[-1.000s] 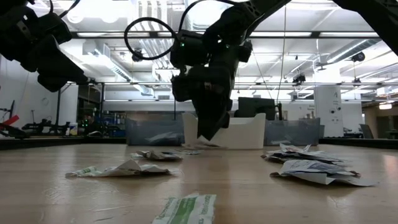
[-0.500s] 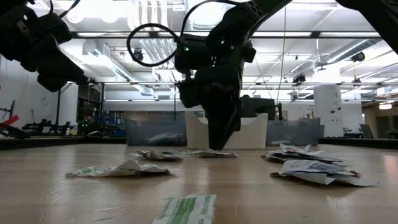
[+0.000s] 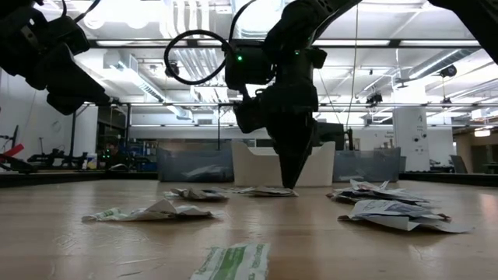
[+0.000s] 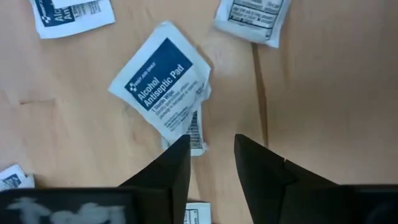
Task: Pick & Place First Aid Supplies
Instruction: Put the blue alcohol pad into the middle gray bin
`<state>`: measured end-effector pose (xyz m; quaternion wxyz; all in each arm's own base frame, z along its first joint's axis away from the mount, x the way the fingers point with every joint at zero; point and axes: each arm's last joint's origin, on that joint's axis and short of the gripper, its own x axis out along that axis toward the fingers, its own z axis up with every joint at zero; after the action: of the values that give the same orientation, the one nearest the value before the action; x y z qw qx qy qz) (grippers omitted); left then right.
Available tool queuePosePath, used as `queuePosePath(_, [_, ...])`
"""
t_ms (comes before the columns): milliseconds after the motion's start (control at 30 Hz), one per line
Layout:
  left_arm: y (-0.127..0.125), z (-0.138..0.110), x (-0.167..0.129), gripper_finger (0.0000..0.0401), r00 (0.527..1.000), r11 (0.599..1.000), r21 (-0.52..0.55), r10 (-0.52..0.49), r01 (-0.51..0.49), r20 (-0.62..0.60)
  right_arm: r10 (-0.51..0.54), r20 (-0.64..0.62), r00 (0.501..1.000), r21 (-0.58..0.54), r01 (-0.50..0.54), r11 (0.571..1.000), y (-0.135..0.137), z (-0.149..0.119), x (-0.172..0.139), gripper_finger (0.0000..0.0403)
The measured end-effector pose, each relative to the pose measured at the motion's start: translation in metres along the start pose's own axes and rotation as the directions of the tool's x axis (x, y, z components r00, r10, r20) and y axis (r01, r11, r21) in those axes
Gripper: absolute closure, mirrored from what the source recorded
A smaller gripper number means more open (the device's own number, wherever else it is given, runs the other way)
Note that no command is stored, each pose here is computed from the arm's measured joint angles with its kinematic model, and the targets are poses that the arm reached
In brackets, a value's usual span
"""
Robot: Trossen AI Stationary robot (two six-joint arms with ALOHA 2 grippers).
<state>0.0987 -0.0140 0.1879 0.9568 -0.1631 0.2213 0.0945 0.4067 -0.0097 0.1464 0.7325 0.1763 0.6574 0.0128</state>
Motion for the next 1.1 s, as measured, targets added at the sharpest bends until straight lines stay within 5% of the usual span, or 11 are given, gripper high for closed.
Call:
queuePosePath(233, [0.0,0.0,0.0,0.0307,1.0,1.0,-0.001,0.0,0.0,0.0,-0.077,0.005,0.997,-0.043,0.077,0.996,-0.002,-0.001,0.001,0.03])
queuePosePath(1100, [0.0,0.0,0.0,0.0307,1.0,1.0,-0.006,0.0,0.0,0.0,-0.061,-0.019,0.998,-0.057,0.06,0.997,0.009,-0.007,0.003,0.0302])
